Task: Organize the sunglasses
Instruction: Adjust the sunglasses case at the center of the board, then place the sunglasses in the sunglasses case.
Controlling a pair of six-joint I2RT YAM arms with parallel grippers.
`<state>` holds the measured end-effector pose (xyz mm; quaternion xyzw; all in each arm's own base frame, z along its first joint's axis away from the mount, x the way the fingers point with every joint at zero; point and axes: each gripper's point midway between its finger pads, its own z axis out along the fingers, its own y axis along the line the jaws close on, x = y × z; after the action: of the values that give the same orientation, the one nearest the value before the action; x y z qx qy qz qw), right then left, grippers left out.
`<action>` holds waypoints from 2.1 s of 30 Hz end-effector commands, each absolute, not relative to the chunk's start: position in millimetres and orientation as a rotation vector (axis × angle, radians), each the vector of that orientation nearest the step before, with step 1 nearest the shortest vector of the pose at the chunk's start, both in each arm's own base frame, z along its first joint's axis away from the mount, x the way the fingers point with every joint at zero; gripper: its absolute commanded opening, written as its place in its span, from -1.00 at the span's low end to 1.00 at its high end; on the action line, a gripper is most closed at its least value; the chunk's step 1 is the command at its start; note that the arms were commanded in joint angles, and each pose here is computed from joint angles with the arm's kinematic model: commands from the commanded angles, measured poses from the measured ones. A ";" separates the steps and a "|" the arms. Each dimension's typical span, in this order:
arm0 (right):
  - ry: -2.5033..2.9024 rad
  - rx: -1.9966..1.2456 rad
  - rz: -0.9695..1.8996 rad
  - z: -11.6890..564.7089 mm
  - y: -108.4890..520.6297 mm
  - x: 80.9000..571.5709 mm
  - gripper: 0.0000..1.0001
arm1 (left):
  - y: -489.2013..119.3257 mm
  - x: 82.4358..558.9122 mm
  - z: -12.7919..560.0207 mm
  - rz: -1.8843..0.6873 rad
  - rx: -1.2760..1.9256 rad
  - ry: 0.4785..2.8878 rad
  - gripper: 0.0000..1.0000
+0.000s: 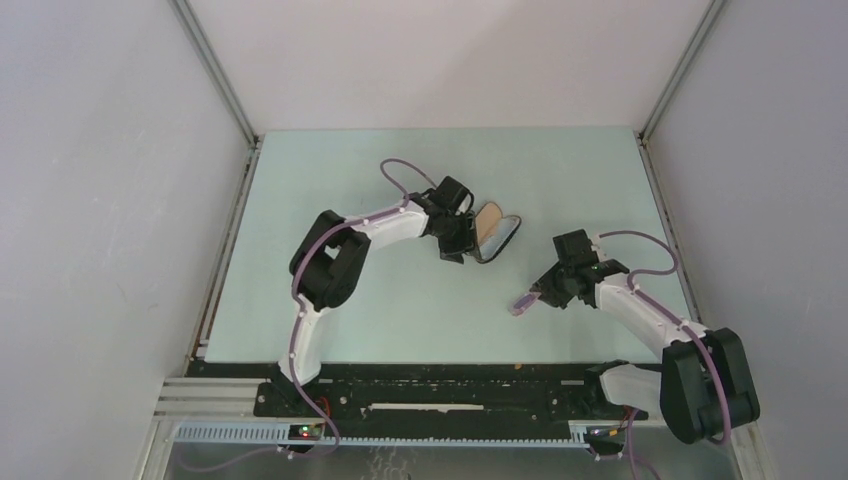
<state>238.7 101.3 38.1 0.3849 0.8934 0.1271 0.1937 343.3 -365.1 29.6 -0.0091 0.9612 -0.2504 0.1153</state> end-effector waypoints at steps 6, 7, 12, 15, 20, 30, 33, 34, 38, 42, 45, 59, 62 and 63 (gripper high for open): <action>2.385 0.964 0.479 75.9 94.8 252.7 -0.37 | -376.4 296.0 70.3 -0.820 0.123 2.774 0.10; 2.376 0.928 0.487 81.2 95.6 256.1 -0.37 | -373.7 296.2 74.7 -0.812 0.130 2.762 0.11; 2.389 0.755 0.506 101.6 102.3 270.3 -0.38 | -367.1 295.3 97.1 -0.803 0.171 2.716 0.12; 2.382 0.610 0.515 117.6 107.6 285.6 -0.38 | -365.4 296.9 108.9 -0.801 0.193 2.688 0.12; 2.387 0.482 0.503 136.0 112.4 303.6 -0.37 | -355.2 307.5 112.0 -0.757 0.135 2.683 0.15; 2.359 0.376 0.538 149.0 121.4 319.5 -0.41 | -342.9 338.8 125.9 -0.859 -0.376 2.538 0.38; 2.351 0.282 0.559 158.2 129.2 333.5 -0.42 | -349.6 349.7 125.4 -0.894 -0.429 2.520 0.35; 2.362 0.250 0.557 158.1 131.8 339.7 -0.42 | -352.0 352.2 125.8 -0.921 -0.443 2.516 0.33; 2.370 0.058 0.534 171.9 139.4 363.9 -0.42 | -350.7 356.3 128.6 -0.946 -0.454 2.506 0.31; 2.400 -0.169 0.495 177.4 145.3 386.4 -0.43 | -344.2 358.3 124.6 -0.948 -0.469 2.512 0.32; 2.404 -0.286 0.451 181.2 146.0 399.9 -0.51 | -342.6 357.6 121.2 -0.969 -0.475 2.524 0.32; 2.276 -0.929 0.295 161.2 185.7 411.7 -0.38 | -334.1 331.6 130.3 -1.018 -0.231 2.548 0.31; 2.277 -1.008 0.286 147.9 195.2 410.6 -0.45 | -321.5 325.9 130.6 -1.006 -0.228 2.547 0.31; 2.278 -1.031 0.277 142.7 198.2 410.6 -0.50 | -316.7 324.5 130.8 -1.005 -0.227 2.544 0.31</action>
<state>405.2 189.7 146.8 -0.3271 0.8835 0.1278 0.3101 332.3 -333.3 105.0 -0.1082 0.9171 -0.3424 0.1731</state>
